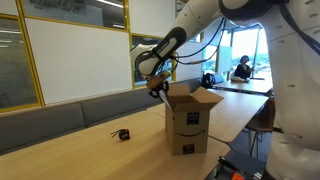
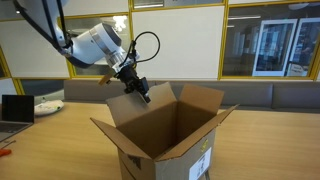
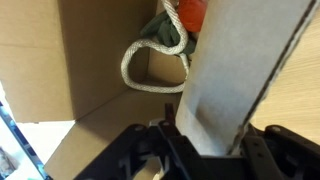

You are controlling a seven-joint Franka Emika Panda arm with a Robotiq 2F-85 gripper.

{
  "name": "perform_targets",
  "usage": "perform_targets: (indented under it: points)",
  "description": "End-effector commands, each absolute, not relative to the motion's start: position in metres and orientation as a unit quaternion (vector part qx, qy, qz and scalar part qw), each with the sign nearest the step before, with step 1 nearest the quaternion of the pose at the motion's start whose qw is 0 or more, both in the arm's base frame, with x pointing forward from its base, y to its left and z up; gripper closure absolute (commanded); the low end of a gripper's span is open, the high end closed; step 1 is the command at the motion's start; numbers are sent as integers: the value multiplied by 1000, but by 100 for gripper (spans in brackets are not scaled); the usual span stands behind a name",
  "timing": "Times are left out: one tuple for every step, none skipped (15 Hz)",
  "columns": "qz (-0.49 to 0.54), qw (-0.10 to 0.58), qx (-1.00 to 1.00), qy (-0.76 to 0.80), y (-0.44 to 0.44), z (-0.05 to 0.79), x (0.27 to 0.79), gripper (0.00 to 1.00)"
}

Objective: Put the measuring tape, turnip plushie and the rope in the box respectively then move the box to the right, then put the black object in the box

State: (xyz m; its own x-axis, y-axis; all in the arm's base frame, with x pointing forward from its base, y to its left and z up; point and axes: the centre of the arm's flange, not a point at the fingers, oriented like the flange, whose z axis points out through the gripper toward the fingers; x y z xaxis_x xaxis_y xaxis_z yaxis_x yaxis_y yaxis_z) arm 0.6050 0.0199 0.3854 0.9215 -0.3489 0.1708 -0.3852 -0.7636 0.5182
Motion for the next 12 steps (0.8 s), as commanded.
perform_targets:
  points:
    - [67,257,940,-213,29,431,590,23]
    - [76,252,941,-213,35,443,588,16]
    - [89,246,942,-213,43,457,587,9]
    - [100,238,943,-210,54,470,584,1]
    - [111,229,946,-203,67,481,580,0]
    - [119,217,949,-197,79,491,578,0]
    - [126,203,953,-186,95,497,574,0]
    - [130,187,958,-174,111,502,570,0]
    - [134,171,962,-163,126,506,568,0]
    - [136,154,967,-151,143,505,565,0]
    - [138,136,971,-140,158,505,564,0]
    - [139,113,975,-128,171,502,563,1]
